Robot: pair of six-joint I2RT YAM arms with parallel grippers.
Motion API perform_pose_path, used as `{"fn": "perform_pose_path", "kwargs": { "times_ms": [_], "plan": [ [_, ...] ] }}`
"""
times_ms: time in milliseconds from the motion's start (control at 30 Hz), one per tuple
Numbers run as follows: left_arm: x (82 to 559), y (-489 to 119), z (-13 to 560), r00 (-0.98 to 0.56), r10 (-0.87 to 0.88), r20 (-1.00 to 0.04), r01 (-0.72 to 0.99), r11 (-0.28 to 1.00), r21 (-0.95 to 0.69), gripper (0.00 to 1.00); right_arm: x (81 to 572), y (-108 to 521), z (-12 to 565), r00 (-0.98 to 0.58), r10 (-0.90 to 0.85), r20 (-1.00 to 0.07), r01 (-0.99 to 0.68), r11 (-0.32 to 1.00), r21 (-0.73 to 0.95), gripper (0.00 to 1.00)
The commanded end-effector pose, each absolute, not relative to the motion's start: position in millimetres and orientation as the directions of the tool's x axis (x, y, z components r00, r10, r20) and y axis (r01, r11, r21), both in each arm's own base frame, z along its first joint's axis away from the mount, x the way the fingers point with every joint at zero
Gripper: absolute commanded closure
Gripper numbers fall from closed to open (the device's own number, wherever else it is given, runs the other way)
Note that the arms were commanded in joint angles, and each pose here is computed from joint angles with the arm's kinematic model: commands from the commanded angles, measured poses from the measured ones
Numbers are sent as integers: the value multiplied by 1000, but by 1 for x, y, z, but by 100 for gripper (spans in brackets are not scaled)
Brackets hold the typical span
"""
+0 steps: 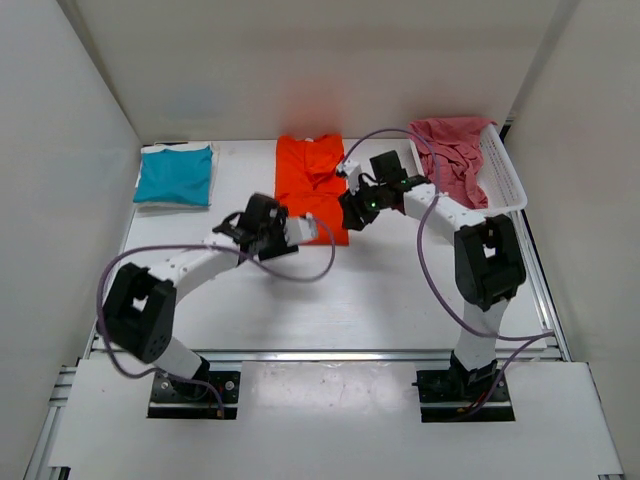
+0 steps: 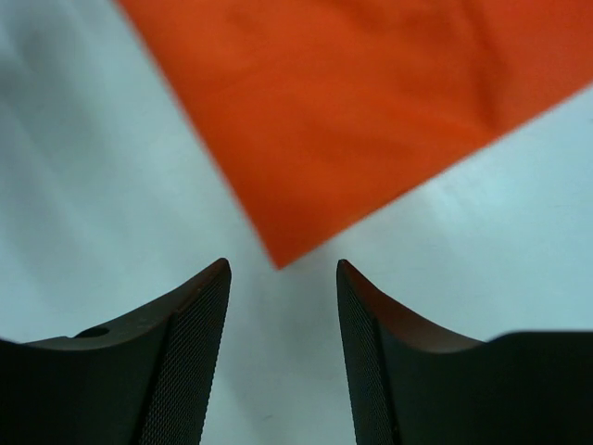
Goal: Fold and stack the t-shirts
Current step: Grab one side of the 2/3 rectangular tshirt with both arms
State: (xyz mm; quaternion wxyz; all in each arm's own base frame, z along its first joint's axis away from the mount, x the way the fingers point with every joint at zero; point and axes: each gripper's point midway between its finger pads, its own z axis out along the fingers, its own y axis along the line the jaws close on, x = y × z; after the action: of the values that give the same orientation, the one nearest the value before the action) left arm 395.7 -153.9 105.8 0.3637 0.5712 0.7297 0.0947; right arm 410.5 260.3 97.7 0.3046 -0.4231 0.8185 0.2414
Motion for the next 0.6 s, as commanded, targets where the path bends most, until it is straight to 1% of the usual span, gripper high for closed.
{"fn": "perform_pose_path", "kwargs": {
  "times_ms": [0,33,67,100,200,267,333,400,567],
  "plan": [
    [336,-168,75,124,933,-337,832,87,548,24,396,286,129,-265,-503,-823,-910,412,41,44],
    [328,-164,65,114,938,-328,839,85,537,24,391,287,126,-247,-512,-823,-916,401,25,44],
    [327,-174,65,134,931,-339,834,79,546,23,382,290,117,-247,-528,-813,-921,388,28,44],
    [329,-175,64,119,927,-356,830,104,548,23,379,293,115,-251,-533,-808,-923,385,32,44],
    [349,-177,69,73,925,-372,796,170,580,22,373,296,106,-262,-536,-802,-917,397,34,42],
    [364,-175,75,71,924,-375,770,188,610,21,374,296,99,-227,-561,-796,-918,397,-19,42],
    [374,-174,74,89,926,-367,753,178,633,21,371,298,91,-215,-579,-787,-918,395,-39,40],
    [375,-174,69,115,930,-349,760,144,634,21,374,293,83,-234,-589,-773,-908,416,-42,40],
    [381,-188,55,165,930,-330,787,78,612,22,374,287,69,-226,-626,-746,-911,407,-66,40]
  ]
}}
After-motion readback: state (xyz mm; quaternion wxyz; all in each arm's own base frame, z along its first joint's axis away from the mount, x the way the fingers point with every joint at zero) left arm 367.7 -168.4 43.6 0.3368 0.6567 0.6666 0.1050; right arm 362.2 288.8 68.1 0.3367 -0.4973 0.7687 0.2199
